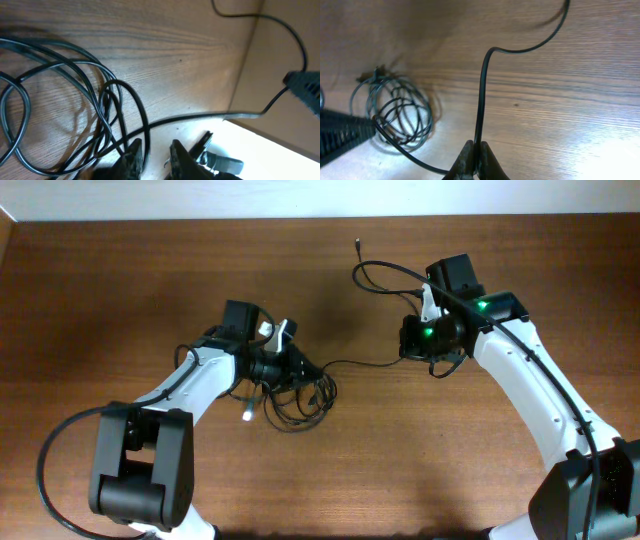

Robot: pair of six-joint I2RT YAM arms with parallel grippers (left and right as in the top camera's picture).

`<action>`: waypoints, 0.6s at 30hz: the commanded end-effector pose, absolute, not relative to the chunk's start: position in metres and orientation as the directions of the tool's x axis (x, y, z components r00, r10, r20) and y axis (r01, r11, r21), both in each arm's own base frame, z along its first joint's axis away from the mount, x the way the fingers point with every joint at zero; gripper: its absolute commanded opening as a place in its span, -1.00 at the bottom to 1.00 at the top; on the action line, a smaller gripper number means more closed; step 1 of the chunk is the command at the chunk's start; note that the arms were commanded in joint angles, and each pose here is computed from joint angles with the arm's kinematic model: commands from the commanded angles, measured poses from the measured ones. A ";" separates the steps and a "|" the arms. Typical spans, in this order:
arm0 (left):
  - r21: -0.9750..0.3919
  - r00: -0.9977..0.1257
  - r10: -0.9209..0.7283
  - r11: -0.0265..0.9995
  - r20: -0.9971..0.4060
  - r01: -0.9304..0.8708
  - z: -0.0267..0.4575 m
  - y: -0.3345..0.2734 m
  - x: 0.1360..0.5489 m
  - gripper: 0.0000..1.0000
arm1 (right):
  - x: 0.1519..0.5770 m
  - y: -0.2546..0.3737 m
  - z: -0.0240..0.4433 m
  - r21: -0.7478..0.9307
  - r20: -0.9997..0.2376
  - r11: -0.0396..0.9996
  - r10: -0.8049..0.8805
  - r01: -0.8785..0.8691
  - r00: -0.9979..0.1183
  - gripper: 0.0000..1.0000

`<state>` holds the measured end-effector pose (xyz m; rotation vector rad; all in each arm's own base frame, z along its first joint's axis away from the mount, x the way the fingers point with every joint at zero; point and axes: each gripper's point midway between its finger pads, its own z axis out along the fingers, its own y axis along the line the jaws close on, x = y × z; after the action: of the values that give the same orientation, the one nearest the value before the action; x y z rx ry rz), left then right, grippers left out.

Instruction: Untangle cables

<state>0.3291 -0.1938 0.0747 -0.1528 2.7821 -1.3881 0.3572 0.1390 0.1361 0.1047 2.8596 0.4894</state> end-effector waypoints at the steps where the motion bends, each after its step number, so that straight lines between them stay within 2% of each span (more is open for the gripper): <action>1: -0.776 -0.988 -0.156 0.622 0.000 -0.098 0.079 -0.182 0.341 -0.38 | 0.355 0.146 0.138 0.379 -0.211 0.925 0.068 -0.017 -0.975 -0.92; 5: -0.785 -0.989 -0.150 0.613 0.000 -0.093 0.080 -0.183 0.341 -0.37 | 0.350 0.144 0.135 0.368 -0.189 0.930 0.067 -0.007 -0.980 -0.92; 7: -0.739 -0.987 -0.161 0.666 -0.009 -0.102 0.070 -0.176 0.341 -0.42 | 0.343 0.137 0.131 0.332 -0.162 0.943 0.069 0.012 -0.984 -0.91; 10: -0.575 -0.981 -0.191 0.805 -0.015 -0.148 0.044 -0.149 0.334 -0.40 | 0.327 0.105 0.121 0.160 -0.113 0.985 0.078 0.060 -0.991 -0.90; 13: -0.578 -0.986 -0.169 0.805 -0.010 -0.133 0.044 -0.154 0.330 -0.42 | 0.304 0.079 0.117 0.016 -0.039 0.997 0.079 0.079 -0.996 -0.90; 14: -0.578 -0.987 -0.159 0.806 -0.011 -0.124 0.044 -0.157 0.328 -0.54 | 0.297 0.074 0.116 -0.013 -0.016 0.997 0.079 0.079 -0.997 -0.90; 15: -0.581 -0.990 -0.139 0.808 -0.027 -0.098 0.045 -0.162 0.329 -0.87 | 0.292 0.073 0.113 -0.020 0.006 0.997 0.079 0.079 -0.997 -0.90; 16: -0.586 -0.990 -0.136 0.805 -0.040 -0.087 0.046 -0.164 0.331 -1.00 | 0.289 0.072 0.111 -0.024 0.017 0.997 0.079 0.078 -0.997 -0.90; 18: -0.600 -0.989 -0.111 0.799 -0.103 -0.027 0.058 -0.168 0.345 -1.00 | 0.283 0.066 0.104 -0.055 0.036 0.996 0.079 0.077 -0.996 -0.90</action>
<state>0.3260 -0.1644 0.0387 -0.2118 2.9315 -0.9570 0.2894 0.0804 0.1145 0.1186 3.1515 0.0221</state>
